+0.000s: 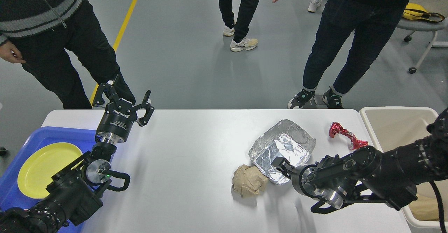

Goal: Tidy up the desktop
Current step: 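Lower the right gripper and grasp the rectangular foil tray's edge, then lift the foil tray and drop it into the white bin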

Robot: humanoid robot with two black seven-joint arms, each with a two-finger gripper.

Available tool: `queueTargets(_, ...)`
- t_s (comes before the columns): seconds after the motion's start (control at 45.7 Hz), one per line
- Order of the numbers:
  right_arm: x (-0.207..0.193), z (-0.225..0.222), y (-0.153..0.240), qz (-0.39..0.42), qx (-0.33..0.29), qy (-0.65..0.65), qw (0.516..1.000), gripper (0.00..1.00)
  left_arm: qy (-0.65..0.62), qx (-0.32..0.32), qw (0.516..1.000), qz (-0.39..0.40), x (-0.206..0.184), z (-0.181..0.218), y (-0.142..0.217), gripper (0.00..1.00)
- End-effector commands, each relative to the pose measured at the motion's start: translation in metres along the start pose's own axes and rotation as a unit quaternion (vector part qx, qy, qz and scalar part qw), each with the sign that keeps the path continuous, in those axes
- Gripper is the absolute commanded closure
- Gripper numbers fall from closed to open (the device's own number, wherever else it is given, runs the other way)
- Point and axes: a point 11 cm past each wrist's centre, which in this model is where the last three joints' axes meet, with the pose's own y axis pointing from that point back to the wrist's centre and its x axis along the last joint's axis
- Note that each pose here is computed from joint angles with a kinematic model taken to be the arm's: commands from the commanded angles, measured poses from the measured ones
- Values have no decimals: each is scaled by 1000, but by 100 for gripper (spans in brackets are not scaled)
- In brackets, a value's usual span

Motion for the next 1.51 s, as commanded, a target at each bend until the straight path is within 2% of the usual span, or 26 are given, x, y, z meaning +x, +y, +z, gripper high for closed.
queueTargets(0.0,0,4,-10,8,-5,-3,1000,1,0,0,1000,0,0,0,0,0)
queueTargets(0.088,-10,-3,-18,6,0,7,1000,4,-1,0,1000,0,0,0,0,0)
queueTargets(0.175,-18,-3,-23,4,0,10,1000,23,0,0,1000,0,0,0,0,0)
queueTargets(0.197,-18,-3,-24,6,-1,9,1000,33,0,0,1000,0,0,0,0,0)
queueTargets(0.263,-21,-6,-29,9,0,16,1000,82,0,0,1000,0,0,0,0,0)
queueTargets(0.306,-22,-9,-32,14,-1,20,1000,100,-1,0,1000,1,0,0,0,0)
queueTargets(0.503,-33,-13,-34,7,1,32,999,100,0,1,1000,-1,-1,-1,0,0)
queueTargets(1.072,-23,-3,-25,18,-9,29,999,100,0,0,1000,0,0,0,0,0)
queueTargets(1.269,40,10,15,42,-14,28,999,100,0,0,1000,-1,-1,-1,-1,0)
queueTargets(1.357,85,7,55,50,2,47,998,100,1,0,1000,-1,-1,-1,-1,0)
queueTargets(1.488,124,0,111,32,12,101,994,100,-1,-1,1000,-1,0,1,-1,0)
